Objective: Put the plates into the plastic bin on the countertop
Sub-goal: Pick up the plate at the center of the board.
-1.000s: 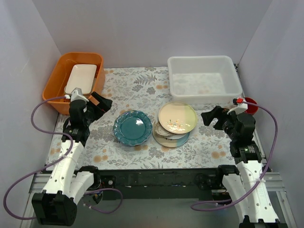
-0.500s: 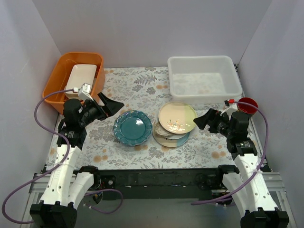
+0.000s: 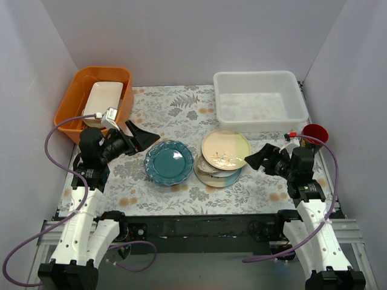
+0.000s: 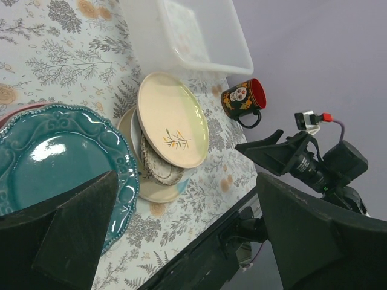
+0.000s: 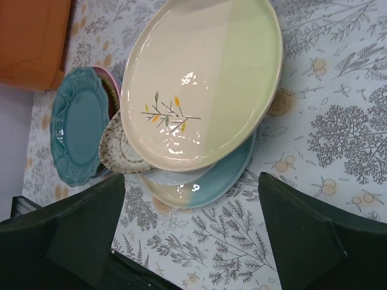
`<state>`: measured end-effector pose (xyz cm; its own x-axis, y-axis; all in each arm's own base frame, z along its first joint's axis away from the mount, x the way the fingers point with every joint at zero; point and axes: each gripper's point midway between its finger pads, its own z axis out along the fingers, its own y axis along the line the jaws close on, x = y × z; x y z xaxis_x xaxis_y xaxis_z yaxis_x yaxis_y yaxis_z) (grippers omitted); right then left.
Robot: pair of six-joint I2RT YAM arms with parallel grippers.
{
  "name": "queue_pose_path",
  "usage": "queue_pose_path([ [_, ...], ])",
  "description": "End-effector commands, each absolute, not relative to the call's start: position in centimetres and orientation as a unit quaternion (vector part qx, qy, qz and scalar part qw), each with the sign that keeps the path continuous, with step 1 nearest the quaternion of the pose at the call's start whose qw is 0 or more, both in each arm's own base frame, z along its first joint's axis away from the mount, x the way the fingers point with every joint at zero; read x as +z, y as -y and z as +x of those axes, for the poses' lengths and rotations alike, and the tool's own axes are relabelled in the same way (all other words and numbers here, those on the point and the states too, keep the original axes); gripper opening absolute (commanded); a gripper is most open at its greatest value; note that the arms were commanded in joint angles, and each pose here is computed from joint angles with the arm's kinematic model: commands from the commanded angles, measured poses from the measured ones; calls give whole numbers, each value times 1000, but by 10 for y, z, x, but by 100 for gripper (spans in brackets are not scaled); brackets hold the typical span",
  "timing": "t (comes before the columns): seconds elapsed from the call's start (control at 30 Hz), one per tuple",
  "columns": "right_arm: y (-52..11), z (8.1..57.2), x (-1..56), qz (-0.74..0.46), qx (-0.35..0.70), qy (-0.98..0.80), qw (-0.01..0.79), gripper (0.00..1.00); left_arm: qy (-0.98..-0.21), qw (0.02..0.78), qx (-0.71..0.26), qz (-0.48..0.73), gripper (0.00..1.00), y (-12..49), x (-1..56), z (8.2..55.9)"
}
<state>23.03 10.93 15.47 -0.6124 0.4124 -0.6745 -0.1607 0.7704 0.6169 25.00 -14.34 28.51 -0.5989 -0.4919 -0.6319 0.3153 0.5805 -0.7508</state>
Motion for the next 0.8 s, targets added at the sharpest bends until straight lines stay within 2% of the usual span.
queue_pose_path([
  [0.0, -117, 232, 156, 78, 360, -826, 426, 98, -759, 447, -472, -37, 98, 149, 303, 245],
  [0.37, -122, 228, 125, 92, 392, -829, 387, 98, -789, 410, -456, -44, 98, 173, 297, 276],
  [0.6, -113, 230, 110, 111, 399, -827, 380, 96, -836, 334, -435, -12, 98, 248, 259, 290],
  [0.77, -113, 231, 110, 118, 442, -798, 393, 93, -852, 298, -431, -10, 98, 277, 243, 297],
])
